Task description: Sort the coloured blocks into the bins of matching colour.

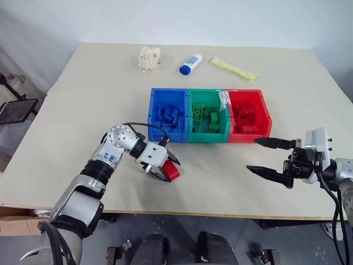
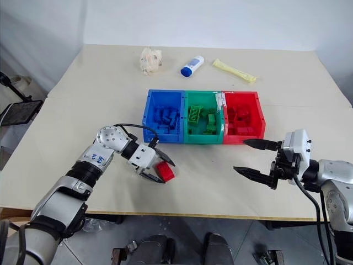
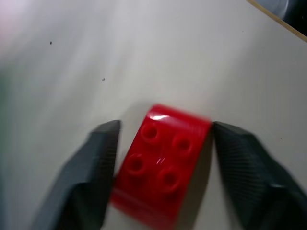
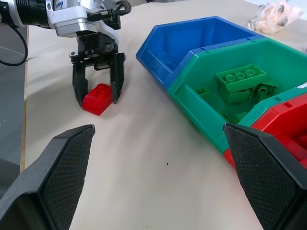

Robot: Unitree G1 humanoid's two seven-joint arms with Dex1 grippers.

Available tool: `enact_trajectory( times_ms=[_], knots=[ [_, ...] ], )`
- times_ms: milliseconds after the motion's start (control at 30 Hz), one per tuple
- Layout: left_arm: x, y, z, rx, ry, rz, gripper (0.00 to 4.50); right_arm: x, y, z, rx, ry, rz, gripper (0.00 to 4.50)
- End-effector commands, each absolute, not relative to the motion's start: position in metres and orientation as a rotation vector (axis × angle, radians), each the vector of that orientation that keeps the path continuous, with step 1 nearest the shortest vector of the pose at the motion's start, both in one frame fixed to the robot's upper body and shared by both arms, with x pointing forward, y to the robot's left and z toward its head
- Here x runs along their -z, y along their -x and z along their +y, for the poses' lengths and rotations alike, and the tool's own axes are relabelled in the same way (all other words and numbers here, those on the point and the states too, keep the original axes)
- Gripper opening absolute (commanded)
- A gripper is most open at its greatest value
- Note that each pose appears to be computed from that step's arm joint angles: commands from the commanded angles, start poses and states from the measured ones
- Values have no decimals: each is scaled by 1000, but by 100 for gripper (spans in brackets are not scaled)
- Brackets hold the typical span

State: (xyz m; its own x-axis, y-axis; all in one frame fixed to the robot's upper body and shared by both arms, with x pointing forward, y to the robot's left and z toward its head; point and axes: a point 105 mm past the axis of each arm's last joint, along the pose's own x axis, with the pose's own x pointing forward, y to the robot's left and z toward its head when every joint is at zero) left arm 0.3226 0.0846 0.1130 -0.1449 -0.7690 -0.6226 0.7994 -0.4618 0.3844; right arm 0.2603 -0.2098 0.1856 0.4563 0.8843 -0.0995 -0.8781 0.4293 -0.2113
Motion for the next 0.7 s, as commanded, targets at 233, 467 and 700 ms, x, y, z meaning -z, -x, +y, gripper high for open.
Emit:
enact_trajectory(
  times_ms=[233,467,700],
  knots=[
    [-132,-315,89,1686,-810,-35,175,-199,-262,-215,-1093,273,-61,450],
    [-170,-314,71,1511,-666,-173,175,-202,-266,-226,-1053,269,-65,450],
    [-200,-327,38,1361,-551,-288,175,-204,-267,-238,-977,271,-58,450]
  ],
)
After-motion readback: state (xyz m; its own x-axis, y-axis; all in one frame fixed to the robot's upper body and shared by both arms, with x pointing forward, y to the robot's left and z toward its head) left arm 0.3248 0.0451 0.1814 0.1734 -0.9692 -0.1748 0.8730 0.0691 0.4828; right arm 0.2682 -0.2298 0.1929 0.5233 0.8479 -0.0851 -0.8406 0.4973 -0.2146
